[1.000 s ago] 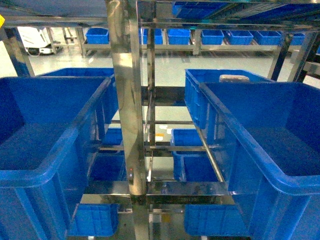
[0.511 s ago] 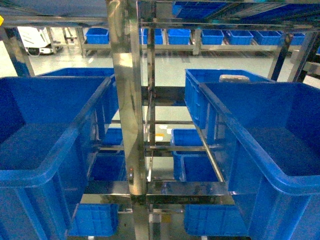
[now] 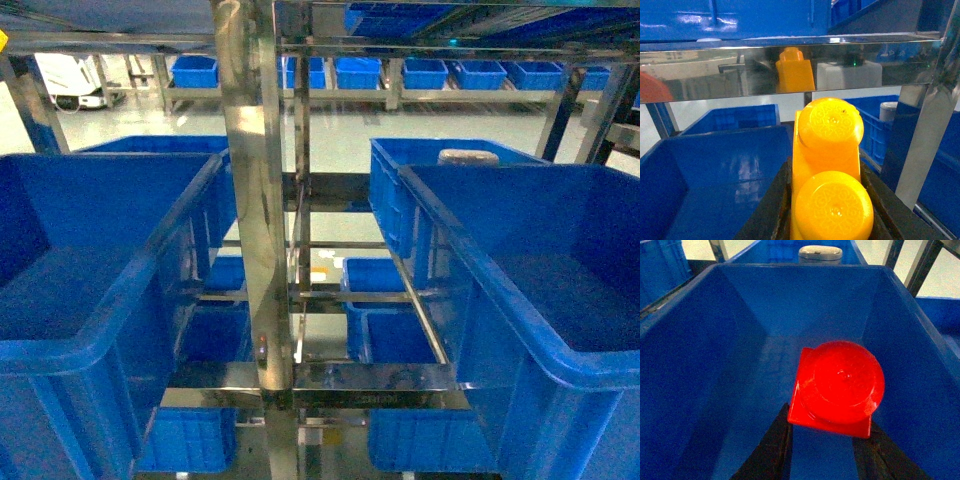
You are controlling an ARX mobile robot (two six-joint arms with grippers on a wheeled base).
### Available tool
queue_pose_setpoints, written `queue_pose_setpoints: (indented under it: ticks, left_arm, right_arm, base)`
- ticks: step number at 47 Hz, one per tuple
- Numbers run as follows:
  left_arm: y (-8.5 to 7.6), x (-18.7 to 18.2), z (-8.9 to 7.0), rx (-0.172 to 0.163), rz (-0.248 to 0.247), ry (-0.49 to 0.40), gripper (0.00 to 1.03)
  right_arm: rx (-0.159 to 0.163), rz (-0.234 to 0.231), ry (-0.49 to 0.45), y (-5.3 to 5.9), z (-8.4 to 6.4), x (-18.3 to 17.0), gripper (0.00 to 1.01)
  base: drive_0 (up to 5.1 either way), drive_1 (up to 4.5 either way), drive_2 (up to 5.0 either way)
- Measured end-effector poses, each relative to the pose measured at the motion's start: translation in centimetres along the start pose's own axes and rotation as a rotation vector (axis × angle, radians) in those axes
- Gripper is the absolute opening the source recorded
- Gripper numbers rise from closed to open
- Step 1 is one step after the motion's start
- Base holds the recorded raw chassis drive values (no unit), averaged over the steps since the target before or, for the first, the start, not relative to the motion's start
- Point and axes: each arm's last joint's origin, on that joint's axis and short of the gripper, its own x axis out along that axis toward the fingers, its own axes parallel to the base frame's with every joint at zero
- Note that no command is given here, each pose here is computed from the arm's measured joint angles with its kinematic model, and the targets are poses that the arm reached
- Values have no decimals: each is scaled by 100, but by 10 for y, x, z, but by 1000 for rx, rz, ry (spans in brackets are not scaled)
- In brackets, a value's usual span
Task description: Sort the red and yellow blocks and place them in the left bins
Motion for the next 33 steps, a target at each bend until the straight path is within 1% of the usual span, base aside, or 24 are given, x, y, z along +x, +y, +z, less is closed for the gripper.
queue_pose_setpoints:
  ticks: [2,4,6,9,11,13,14,16,18,21,23,24,27,28,31,33]
  left_arm:
    - [0,0,0,0,0,0,27]
    - [0,0,0,0,0,0,27]
    - [0,0,0,0,0,0,27]
    - [0,0,0,0,0,0,27]
    - [0,0,0,0,0,0,27]
    - [0,0,0,0,0,0,27]
    - [0,0,0,0,0,0,27]
    - [0,0,0,0,0,0,27]
    - [0,0,0,0,0,0,27]
    - [0,0,0,0,0,0,26]
    - [0,0,0,0,0,0,26]
    - [0,0,0,0,0,0,26]
    - [0,0,0,0,3,0,26]
    - [0,0,0,0,1,1,26]
    - [0,0,0,0,0,0,26]
    - [0,0,0,0,0,0,26]
  right_arm:
    - [1,10,25,-2,1,14,27]
    - [-12,1,28,-6,2,23,27]
    - [-10,0,46,-11,2,35,27]
    - [-20,-1,50,-15,2,42,27]
    - [-29,8,71,-18,1,49,27]
    - [-32,16,81,-19,1,52,27]
    - [-38,26,87,-20,1,55,27]
    - [-53,32,102,-22,1,61,27]
    - [-79,41,108,-25,0,68,27]
    - [-87,57,137,-30,-5,75,39]
    - [-90,54,146,-33,-8,78,46]
    - [-88,54,150,-34,-10,78,52]
    - [-84,43,145,-38,-12,78,62]
    - [-77,44,146,-39,-12,77,68]
    - [-79,40,136,-39,-10,77,75]
    - [-85,37,121,-39,-8,77,78]
  base:
    - [0,0,0]
    - [0,0,0]
    - [0,0,0]
    - [0,0,0]
    - [0,0,0]
    - [0,0,0]
    - [0,0,0]
    - [0,0,0]
    - [0,0,0]
    - [0,0,0]
    - [0,0,0]
    - [0,0,0]
    - [0,0,0]
    - [0,0,0]
    - [0,0,0]
    - [0,0,0]
